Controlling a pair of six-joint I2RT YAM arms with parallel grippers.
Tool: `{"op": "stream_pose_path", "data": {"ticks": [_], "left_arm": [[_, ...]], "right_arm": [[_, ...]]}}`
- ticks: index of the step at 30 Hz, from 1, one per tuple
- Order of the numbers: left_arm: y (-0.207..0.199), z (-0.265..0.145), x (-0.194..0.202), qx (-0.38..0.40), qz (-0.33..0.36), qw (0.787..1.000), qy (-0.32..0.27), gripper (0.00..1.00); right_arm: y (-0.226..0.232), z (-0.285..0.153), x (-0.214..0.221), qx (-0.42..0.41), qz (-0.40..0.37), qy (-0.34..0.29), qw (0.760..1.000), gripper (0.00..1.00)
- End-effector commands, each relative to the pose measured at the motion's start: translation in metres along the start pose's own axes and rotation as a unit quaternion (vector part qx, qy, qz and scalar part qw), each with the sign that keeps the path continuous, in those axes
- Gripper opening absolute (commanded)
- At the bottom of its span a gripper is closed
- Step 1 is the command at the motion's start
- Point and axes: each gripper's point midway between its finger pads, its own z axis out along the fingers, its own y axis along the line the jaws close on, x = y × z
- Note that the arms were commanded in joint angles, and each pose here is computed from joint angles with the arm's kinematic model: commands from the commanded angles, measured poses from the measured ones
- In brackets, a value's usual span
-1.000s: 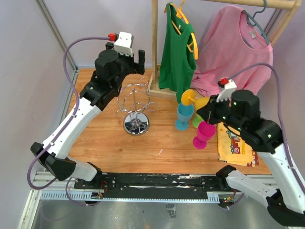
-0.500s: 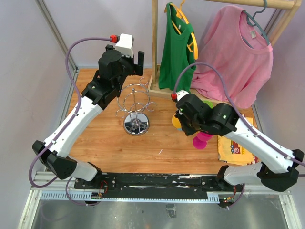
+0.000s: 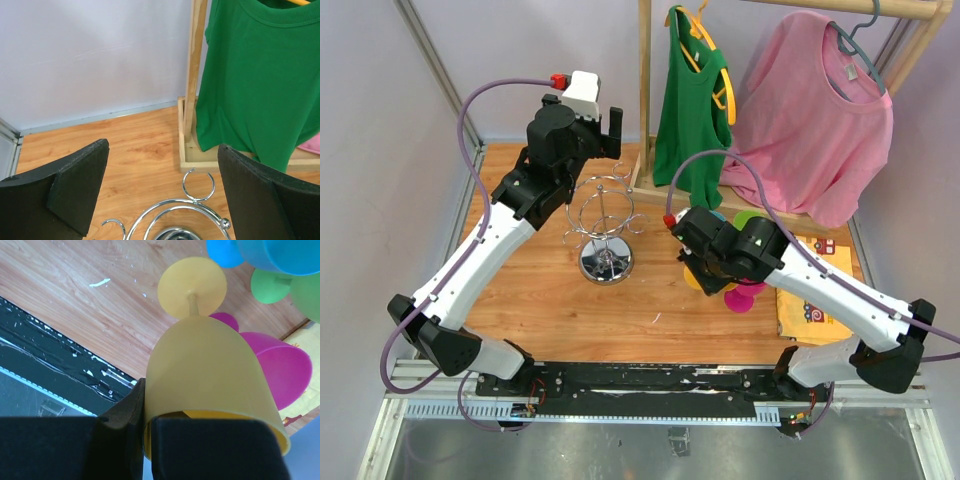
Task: Take the wine glass off the wine glass rack
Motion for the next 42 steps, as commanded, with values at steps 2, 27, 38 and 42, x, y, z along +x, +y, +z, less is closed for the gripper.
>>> {"op": "stream_pose_path", "data": {"ticks": [2,27,38,42], "left_arm": [[0.002,0.001,0.004,-0.007,-0.001,1.000,0.005,0.95],[-0.001,0.004,0.027,-0.001,0.011,1.000,0.029,0.93],[-0.003,0.005,0.031,0.002,0.011,0.999,0.033,0.93],[-0.002,0.005,0.031,0.002,0.014,0.999,0.032,0.93]], "right_arm": [[0.007,0.018,0.019,-0.028,-0.017,0.039,0.999,0.01],[-0.006,0.089,0.034,-0.051,-0.041,0.146,0.987,0.13],[-0.013,0.075,0.011,-0.038,-0.032,0.101,0.994,0.59],[-0.014,0.048,-0.006,-0.044,-0.025,0.048,0.998,0.81]]}}
